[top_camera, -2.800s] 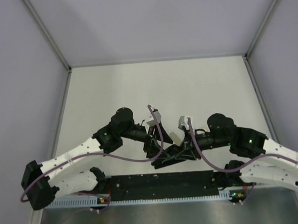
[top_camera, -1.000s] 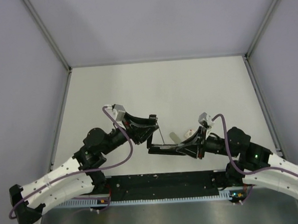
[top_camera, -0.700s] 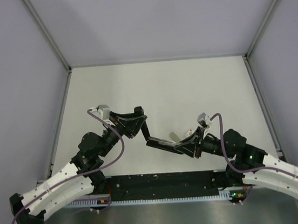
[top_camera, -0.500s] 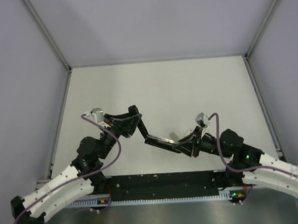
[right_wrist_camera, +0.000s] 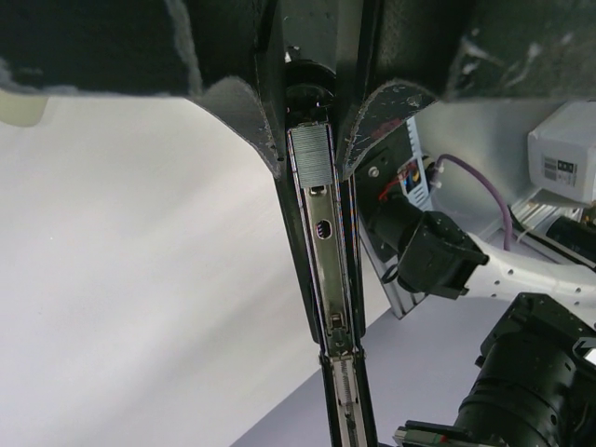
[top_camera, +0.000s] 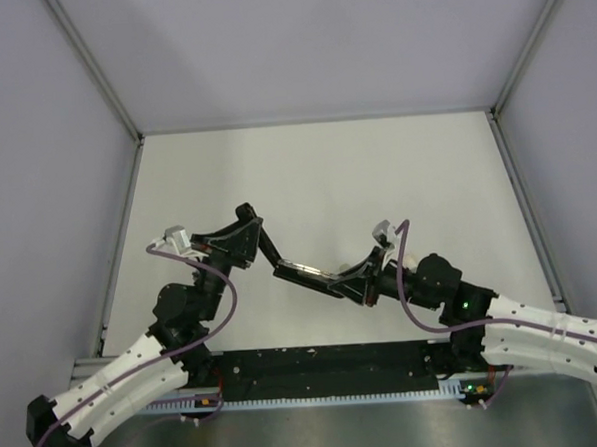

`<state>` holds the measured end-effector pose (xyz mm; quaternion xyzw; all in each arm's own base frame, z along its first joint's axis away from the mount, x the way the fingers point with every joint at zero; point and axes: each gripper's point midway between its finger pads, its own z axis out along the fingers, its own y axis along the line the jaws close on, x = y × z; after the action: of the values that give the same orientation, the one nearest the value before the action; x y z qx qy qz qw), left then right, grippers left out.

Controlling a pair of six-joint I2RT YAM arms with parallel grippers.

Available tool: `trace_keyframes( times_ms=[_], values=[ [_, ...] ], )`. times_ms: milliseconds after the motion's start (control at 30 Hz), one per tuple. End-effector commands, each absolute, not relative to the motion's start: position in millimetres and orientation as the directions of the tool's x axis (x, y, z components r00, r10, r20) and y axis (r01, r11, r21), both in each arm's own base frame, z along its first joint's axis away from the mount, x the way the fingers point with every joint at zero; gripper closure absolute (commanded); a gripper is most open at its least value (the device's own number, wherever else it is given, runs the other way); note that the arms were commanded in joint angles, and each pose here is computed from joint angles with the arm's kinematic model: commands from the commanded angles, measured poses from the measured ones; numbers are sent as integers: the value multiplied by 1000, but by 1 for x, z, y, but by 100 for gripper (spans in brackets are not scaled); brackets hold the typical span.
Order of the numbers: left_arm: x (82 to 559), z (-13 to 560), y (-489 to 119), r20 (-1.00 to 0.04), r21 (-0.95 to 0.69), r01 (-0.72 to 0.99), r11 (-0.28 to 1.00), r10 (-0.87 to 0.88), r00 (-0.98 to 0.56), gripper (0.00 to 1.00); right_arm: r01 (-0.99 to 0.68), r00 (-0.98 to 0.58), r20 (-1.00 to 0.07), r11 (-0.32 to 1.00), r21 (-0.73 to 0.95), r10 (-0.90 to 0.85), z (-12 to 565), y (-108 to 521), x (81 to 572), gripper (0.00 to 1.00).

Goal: Unload the staples from the stapler

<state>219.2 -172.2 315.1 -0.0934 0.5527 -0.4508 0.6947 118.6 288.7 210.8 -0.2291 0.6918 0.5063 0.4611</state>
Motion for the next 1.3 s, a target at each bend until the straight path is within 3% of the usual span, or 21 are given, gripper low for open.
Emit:
trace_keyframes(
  times_ms=[0,833,1267],
  values=[
    [214,385,-113,-486,-667,523,531,-842,234,100,-755,-516,-851,418,505,97,177,292,120,100],
    [223,414,-116,-421,-674,555,487,-871,252,100,-725,-643,-766,325,607,-6,130,329,102,100],
    [219,426,-100,-316,-717,560,414,-910,268,100,-684,-658,-749,358,636,73,131,330,110,100]
  ],
)
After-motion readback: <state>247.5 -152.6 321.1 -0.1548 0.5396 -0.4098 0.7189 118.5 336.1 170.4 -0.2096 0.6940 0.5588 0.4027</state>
